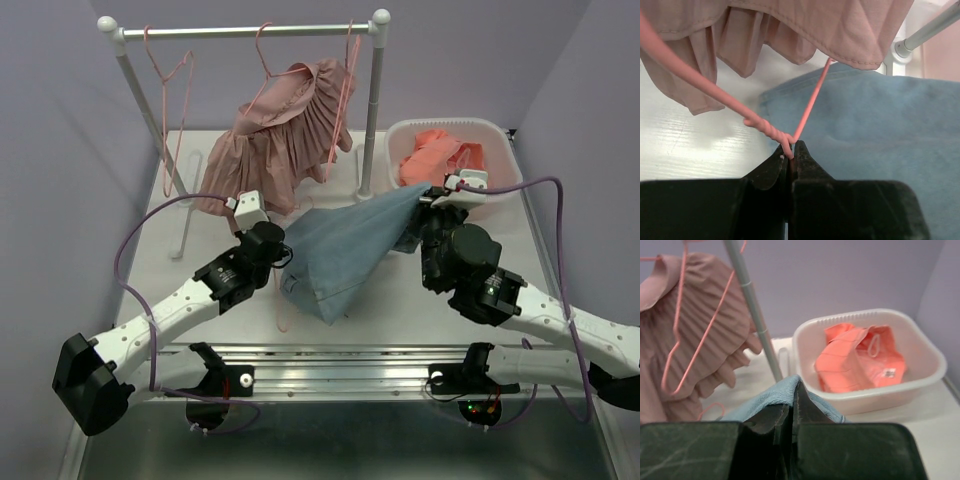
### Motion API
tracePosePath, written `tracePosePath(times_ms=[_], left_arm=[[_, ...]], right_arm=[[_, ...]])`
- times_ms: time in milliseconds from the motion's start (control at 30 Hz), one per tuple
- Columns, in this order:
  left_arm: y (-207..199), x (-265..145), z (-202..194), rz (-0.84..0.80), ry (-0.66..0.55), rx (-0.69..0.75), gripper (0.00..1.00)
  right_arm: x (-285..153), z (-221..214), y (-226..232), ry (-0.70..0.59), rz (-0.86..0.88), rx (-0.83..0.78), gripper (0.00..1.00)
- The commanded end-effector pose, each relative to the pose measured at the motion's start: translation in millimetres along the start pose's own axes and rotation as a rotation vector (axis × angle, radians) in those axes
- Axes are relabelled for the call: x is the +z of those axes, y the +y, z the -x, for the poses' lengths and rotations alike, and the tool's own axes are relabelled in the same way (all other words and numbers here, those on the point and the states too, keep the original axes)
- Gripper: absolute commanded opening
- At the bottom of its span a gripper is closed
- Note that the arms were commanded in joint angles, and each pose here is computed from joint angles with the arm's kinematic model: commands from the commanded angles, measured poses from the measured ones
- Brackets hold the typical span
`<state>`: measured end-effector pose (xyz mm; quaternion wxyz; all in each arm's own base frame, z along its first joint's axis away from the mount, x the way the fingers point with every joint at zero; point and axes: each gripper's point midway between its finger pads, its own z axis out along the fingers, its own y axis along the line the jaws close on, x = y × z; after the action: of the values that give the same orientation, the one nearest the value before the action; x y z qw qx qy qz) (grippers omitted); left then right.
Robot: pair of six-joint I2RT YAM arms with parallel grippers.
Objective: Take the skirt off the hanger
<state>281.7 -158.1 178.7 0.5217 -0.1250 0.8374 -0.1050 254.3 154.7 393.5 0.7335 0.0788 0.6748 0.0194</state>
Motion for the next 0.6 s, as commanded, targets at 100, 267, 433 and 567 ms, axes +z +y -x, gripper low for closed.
tracePosePath(times_ms=[100,267,433,567], left_arm=[[16,4,4,0.052,-0.025,0.001,0.00],[20,4,6,0.060,-0.030,0.009,0.00],[19,3,8,0.049,-0.035,0.005,0.00],[15,1,11,0.016,-0.046,0.003,0.00]], right_arm=[[38,75,-64,-0.124,-0.251,0.085,0.01],[62,115,-47,-0.161,-0.257,0.040,0.01],[83,167,-45,-0.244,-0.265,0.053,0.01],[110,204,-59,-0.313,-0.341,0.029,0.01]])
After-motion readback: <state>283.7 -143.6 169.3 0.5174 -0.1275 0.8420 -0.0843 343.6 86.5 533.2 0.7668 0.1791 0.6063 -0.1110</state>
